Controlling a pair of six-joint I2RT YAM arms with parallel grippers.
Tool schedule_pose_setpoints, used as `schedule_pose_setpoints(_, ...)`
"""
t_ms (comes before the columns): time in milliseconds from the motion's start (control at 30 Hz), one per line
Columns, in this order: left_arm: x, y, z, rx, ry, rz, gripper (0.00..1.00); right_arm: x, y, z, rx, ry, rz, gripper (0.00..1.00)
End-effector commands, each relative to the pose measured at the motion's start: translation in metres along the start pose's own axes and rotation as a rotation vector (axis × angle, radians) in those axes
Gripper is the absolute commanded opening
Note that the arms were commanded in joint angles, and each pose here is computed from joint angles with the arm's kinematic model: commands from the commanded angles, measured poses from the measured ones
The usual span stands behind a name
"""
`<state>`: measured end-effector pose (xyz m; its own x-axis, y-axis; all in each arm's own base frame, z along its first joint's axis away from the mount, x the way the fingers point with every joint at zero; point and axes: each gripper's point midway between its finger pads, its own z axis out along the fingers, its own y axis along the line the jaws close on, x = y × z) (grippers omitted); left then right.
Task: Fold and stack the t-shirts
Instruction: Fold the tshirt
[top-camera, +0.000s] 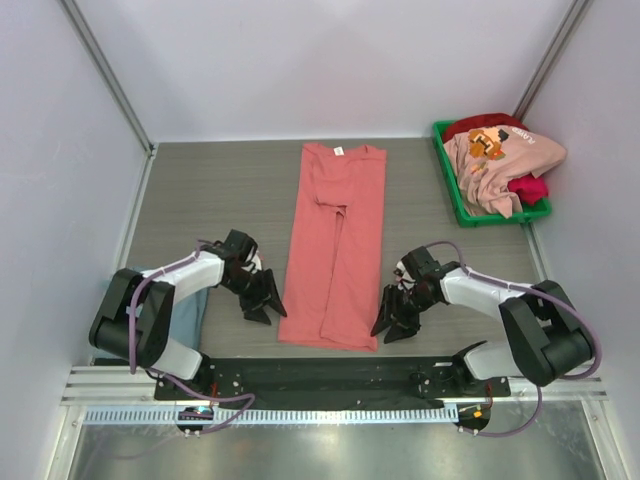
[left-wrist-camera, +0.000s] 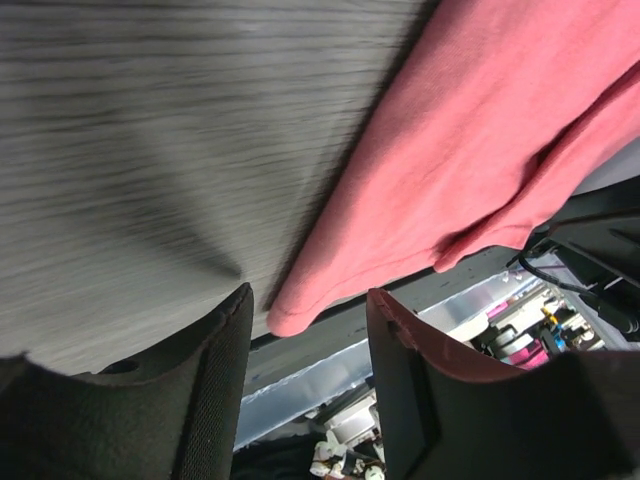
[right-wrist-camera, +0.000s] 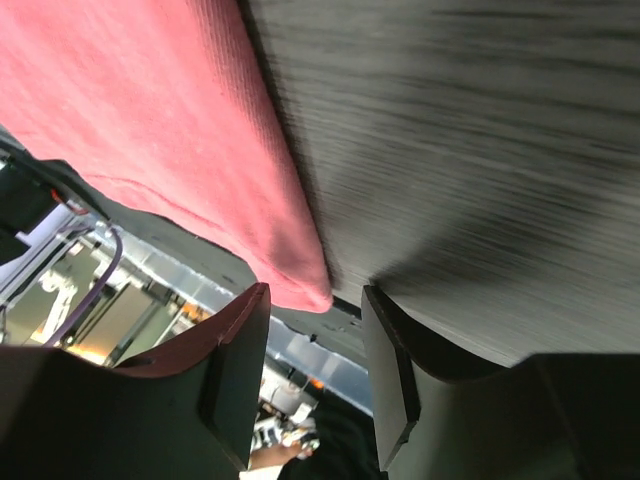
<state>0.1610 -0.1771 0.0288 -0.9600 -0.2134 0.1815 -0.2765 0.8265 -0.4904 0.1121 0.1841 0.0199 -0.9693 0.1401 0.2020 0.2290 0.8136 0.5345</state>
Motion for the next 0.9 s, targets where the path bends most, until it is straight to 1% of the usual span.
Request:
schedule_pose_setpoints(0, -0.001, -0.015, 0.007, 0.067, 0.012, 0.006, 0.5, 0.005, -0.002, 0.01, -0.002, 0.035, 0.026, 0.48)
schedule_pose_setpoints(233, 0.006, -0.012, 0.017, 0.052, 0.05, -0.013, 0.44, 0.01, -0.001, 0.015, -0.002, 0.046, 0.014, 0.47)
schedule_pose_setpoints(400, 0.015, -0.008, 0.019, 0.03, 0.074, -0.003, 0.42, 0.014, 0.001, 0.019, 0.005, 0.064, -0.001, 0.46)
schedule_pose_setpoints(600, 0.029, 0.004, 0.015, -0.005, 0.074, 0.018, 0.41, 0.009, 0.001, 0.024, -0.001, 0.047, 0.016, 0.45)
schedule_pose_setpoints(733, 0.027, 0.0, 0.016, 0.017, 0.072, 0.028, 0.35, 0.007, 0.001, 0.025, 0.001, 0.041, 0.01, 0.42)
schedule_pose_setpoints(767, 0.027, -0.001, 0.017, 0.023, 0.073, 0.03, 0.33, 0.006, 0.003, 0.025, -0.004, 0.04, 0.007, 0.33)
schedule_pose_setpoints(800, 0.026, -0.004, 0.017, 0.038, 0.074, 0.032, 0.28, 0.004, 0.006, 0.024, -0.013, 0.034, 0.002, 0.25)
schedule_pose_setpoints(833, 0.026, -0.005, 0.017, 0.04, 0.076, 0.032, 0.24, 0.003, 0.007, 0.024, -0.014, 0.031, 0.0, 0.15)
schedule_pose_setpoints(867, 0.025, -0.005, 0.017, 0.04, 0.074, 0.033, 0.16, 0.001, 0.009, 0.022, -0.016, 0.02, -0.011, 0.04)
